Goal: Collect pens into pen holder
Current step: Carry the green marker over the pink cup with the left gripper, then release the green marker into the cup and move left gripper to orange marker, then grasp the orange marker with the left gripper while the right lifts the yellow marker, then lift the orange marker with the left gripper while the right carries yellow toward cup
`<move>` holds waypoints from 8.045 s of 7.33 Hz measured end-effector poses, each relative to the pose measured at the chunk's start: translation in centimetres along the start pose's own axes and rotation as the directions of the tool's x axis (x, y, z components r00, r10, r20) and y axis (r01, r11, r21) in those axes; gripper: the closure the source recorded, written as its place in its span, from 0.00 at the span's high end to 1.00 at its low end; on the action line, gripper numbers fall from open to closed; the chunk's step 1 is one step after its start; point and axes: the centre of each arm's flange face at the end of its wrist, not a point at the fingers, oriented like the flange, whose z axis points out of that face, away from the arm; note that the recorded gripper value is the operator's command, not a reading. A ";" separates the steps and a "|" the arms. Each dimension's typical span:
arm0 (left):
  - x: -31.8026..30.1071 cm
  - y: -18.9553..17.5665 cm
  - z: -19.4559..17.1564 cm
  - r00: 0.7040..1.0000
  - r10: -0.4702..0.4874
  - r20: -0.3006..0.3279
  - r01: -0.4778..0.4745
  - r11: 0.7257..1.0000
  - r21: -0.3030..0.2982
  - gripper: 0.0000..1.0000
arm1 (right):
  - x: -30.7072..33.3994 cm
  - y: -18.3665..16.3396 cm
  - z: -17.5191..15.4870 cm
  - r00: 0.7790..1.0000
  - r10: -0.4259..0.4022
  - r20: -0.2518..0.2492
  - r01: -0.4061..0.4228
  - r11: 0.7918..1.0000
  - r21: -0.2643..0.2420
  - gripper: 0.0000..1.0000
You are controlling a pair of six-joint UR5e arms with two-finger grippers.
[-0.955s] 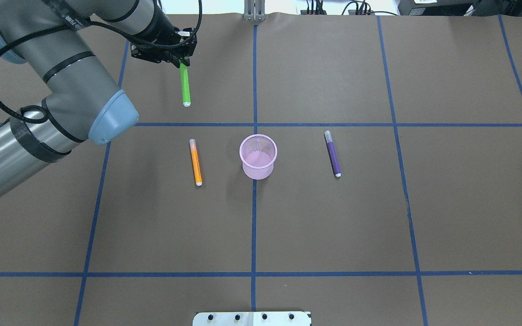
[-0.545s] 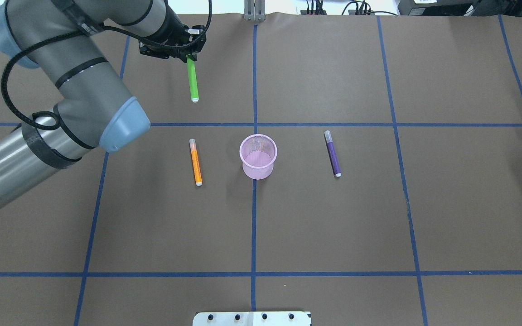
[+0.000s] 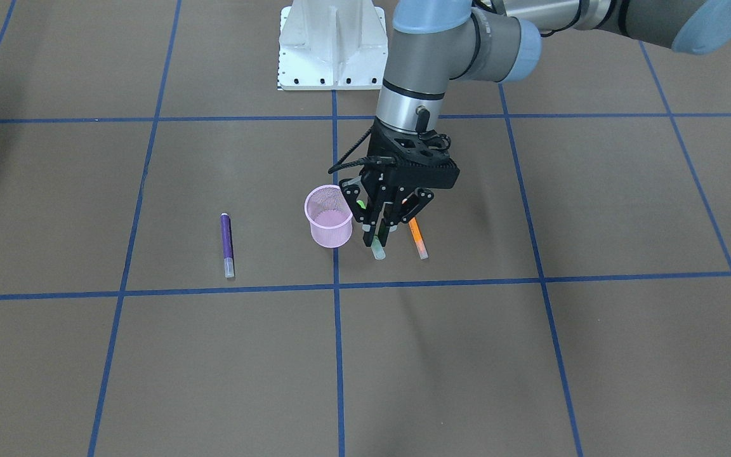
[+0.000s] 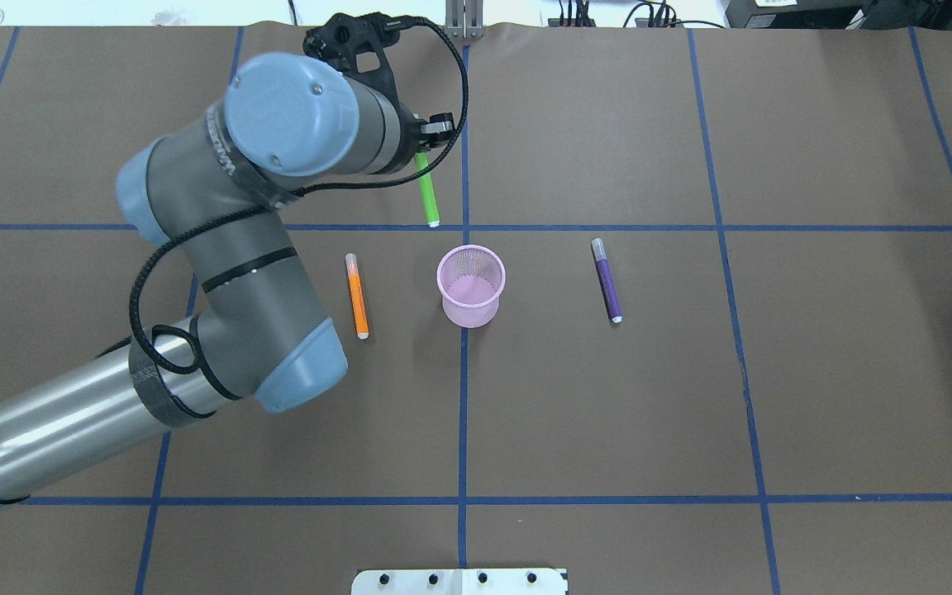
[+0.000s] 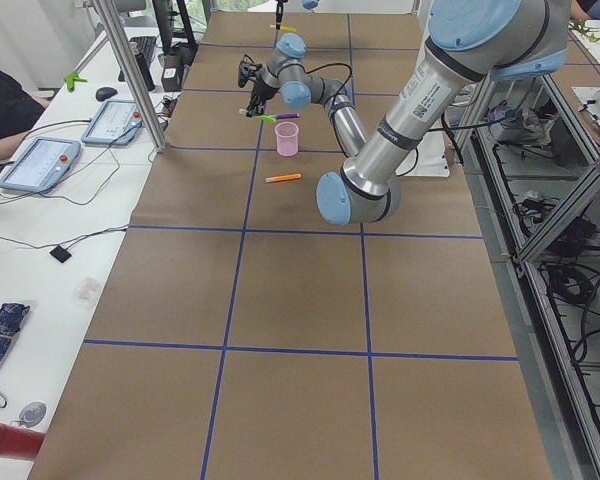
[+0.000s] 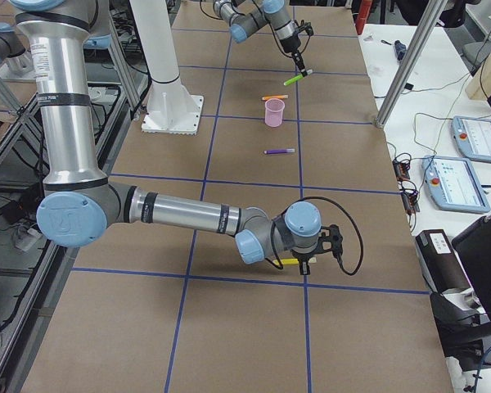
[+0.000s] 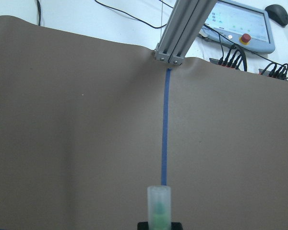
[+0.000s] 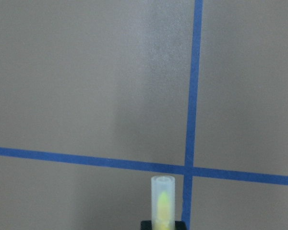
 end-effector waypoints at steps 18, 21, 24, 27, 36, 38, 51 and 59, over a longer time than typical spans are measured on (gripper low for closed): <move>-1.4 2.3 2.3 0.994 0.091 0.059 -0.080 0.983 -0.167 0.97 | -16.1 -5.1 -7.6 0.997 0.073 0.023 -0.071 0.995 -0.077 0.00; -6.1 0.8 4.3 0.976 0.051 0.213 0.025 0.941 -0.338 0.98 | -18.1 -4.9 -7.4 0.998 0.050 0.033 -0.047 0.995 -0.083 0.00; -9.3 3.4 8.0 0.961 0.043 0.274 0.067 0.922 -0.381 0.96 | -18.8 -4.8 -6.9 0.999 0.039 0.034 -0.036 0.995 -0.091 0.00; -10.7 5.8 12.3 0.967 0.010 0.256 0.092 0.919 -0.384 0.84 | -19.2 -4.7 -6.5 0.999 0.033 0.034 -0.030 0.995 -0.097 0.00; -12.3 6.9 13.3 0.968 0.073 0.242 0.040 0.902 -0.430 0.54 | -21.6 -5.2 -6.0 0.998 0.049 0.044 -0.044 0.993 -0.107 0.00; -12.2 7.3 13.1 0.971 0.068 0.230 0.048 0.883 -0.466 0.53 | -22.1 -5.3 -5.8 0.997 0.056 0.045 -0.051 0.993 -0.111 0.00; -9.1 0.4 2.6 0.991 -0.005 0.136 0.056 0.925 -0.376 0.00 | -34.1 -5.7 -7.6 0.983 0.138 0.125 -0.124 0.986 -0.114 0.00; -8.0 -7.2 -7.4 0.999 -0.035 -0.013 0.032 0.984 -0.177 0.00 | -63.7 1.5 -1.6 0.984 0.147 0.102 -0.150 0.989 0.019 0.00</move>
